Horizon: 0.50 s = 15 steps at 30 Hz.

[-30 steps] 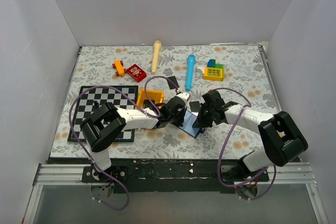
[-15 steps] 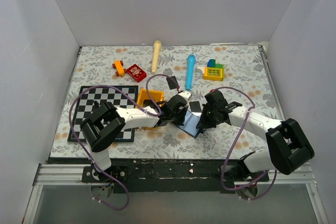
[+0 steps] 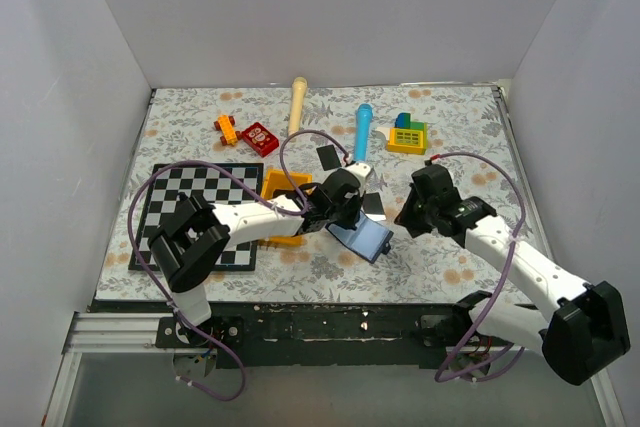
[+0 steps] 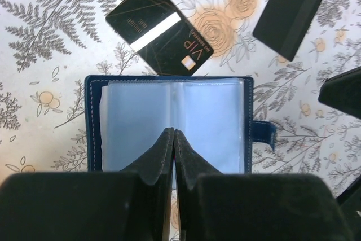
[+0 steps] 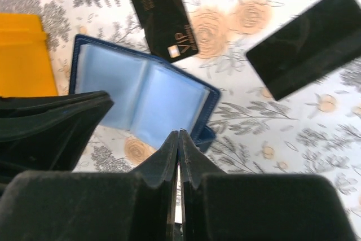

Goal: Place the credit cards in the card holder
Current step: Move the credit card to the center of the board.

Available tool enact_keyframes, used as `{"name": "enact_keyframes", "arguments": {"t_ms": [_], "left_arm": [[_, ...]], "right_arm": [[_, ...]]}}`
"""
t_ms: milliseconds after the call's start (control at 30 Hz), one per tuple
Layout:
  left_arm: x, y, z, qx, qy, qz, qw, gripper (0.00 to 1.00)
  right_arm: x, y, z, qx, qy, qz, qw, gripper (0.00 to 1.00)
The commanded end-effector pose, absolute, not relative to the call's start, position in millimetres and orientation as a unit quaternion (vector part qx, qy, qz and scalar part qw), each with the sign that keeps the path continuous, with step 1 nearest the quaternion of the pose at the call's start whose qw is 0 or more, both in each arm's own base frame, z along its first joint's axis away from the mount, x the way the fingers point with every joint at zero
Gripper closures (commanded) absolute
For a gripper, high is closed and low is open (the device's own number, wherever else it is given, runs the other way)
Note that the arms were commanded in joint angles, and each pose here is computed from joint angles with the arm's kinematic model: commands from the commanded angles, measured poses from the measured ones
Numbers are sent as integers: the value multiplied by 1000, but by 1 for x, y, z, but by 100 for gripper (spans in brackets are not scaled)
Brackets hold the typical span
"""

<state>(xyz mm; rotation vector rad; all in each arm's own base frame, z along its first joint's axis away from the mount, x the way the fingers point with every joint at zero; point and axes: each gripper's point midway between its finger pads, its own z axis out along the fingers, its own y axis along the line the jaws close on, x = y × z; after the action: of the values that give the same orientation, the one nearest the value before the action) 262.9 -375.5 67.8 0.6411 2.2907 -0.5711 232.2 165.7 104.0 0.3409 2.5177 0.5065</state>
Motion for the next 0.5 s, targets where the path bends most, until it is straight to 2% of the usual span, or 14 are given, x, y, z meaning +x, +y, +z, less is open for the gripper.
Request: {"name": "enact_keyframes", "arguments": {"t_ms": [0,67,200,300,400,467], "left_arm": [[268,-410,126,271,836,-285,383,97],[268,-425,132,285,824,-296,390,90],[260,-462,128,323,807,-323,375,80],[256,-481,115,339,803,-329,362,76],[254,-495,102,352,801,-330,356,72],[255,-500,93,358,801,-324,354,63]], "right_arm": [[227,127,117,192,925,133,301,89],[224,115,125,211,917,129,313,85],[216,88,148,247,895,120,351,65],[208,71,168,264,881,111,377,55],[201,61,188,273,870,112,395,51],[197,58,199,276,863,117,406,47]]}}
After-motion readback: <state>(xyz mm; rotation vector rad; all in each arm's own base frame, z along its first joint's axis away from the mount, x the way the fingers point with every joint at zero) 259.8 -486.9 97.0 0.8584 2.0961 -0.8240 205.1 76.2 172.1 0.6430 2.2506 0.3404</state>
